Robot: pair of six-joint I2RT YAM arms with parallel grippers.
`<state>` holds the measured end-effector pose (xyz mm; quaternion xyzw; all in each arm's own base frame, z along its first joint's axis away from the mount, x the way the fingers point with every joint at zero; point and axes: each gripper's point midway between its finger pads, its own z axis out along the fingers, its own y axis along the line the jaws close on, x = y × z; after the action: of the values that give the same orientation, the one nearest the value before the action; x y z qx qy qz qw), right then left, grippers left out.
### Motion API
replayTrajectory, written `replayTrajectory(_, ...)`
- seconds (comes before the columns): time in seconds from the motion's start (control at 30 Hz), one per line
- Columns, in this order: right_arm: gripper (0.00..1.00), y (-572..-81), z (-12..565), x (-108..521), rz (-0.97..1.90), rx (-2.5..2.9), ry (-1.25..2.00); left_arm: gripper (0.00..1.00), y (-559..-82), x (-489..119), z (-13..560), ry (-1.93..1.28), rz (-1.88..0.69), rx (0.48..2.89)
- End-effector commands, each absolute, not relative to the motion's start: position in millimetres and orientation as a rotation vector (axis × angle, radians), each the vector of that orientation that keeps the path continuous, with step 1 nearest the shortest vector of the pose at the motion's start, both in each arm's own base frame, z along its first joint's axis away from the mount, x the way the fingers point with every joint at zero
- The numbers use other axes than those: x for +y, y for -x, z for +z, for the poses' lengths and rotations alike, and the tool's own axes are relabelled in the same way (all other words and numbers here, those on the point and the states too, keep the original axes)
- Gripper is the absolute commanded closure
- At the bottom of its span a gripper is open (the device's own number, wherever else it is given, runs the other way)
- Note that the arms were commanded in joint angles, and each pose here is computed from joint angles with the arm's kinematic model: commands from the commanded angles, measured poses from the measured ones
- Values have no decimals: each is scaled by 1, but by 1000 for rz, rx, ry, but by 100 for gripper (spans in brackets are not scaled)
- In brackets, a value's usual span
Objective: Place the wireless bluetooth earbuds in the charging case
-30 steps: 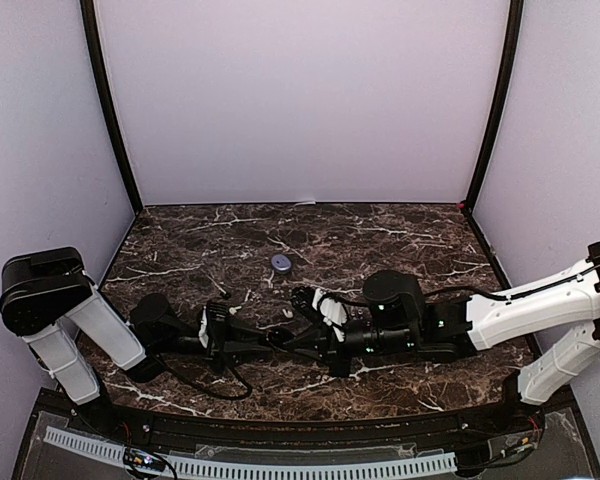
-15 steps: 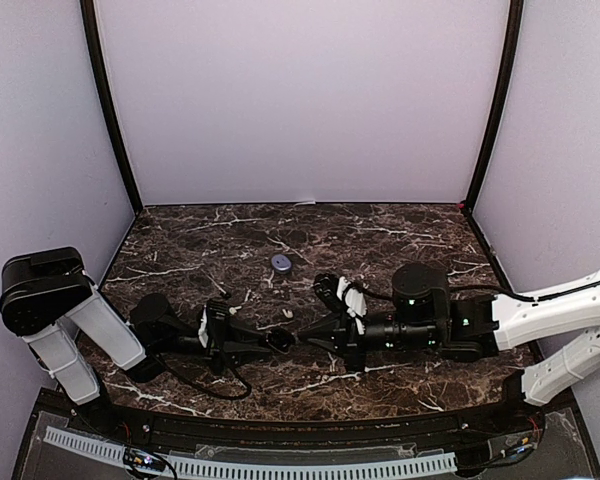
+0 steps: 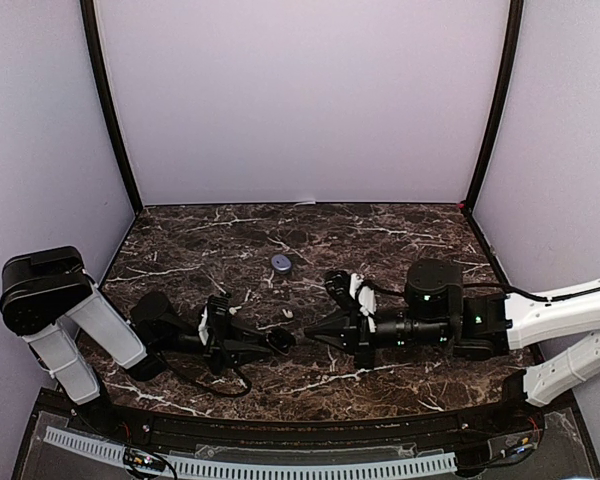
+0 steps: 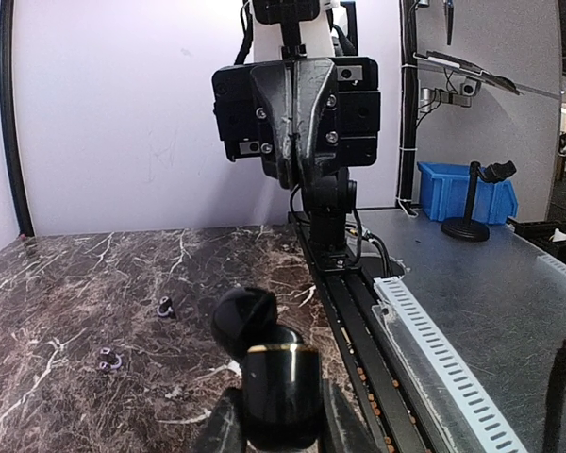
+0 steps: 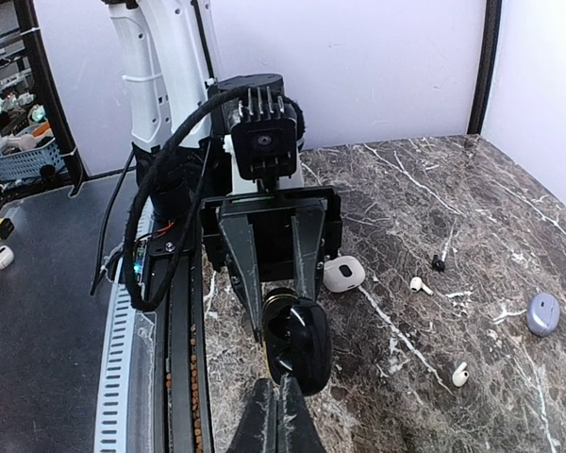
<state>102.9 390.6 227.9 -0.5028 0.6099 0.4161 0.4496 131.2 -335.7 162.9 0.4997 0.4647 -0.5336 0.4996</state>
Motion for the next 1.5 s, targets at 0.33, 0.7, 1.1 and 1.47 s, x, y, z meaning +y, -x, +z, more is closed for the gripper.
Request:
replayTrajectory(0.33, 100, -96, 243, 420, 1088, 1434, 1349, 100, -120, -335, 205, -1224, -1309, 876)
replayTrajectory(0.7, 100, -120, 233, 417, 1030, 1524, 1259, 100, -114, -335, 205, -1254, -1333, 859)
replayTrajectory(1.1, 100, -127, 229, 411, 1022, 1564, 1238, 100, -110, -335, 205, -1273, -1352, 847)
replayTrajectory(1.47, 100, -83, 238, 421, 1259, 1427, 1433, 100, -111, -336, 205, -1272, -1355, 852)
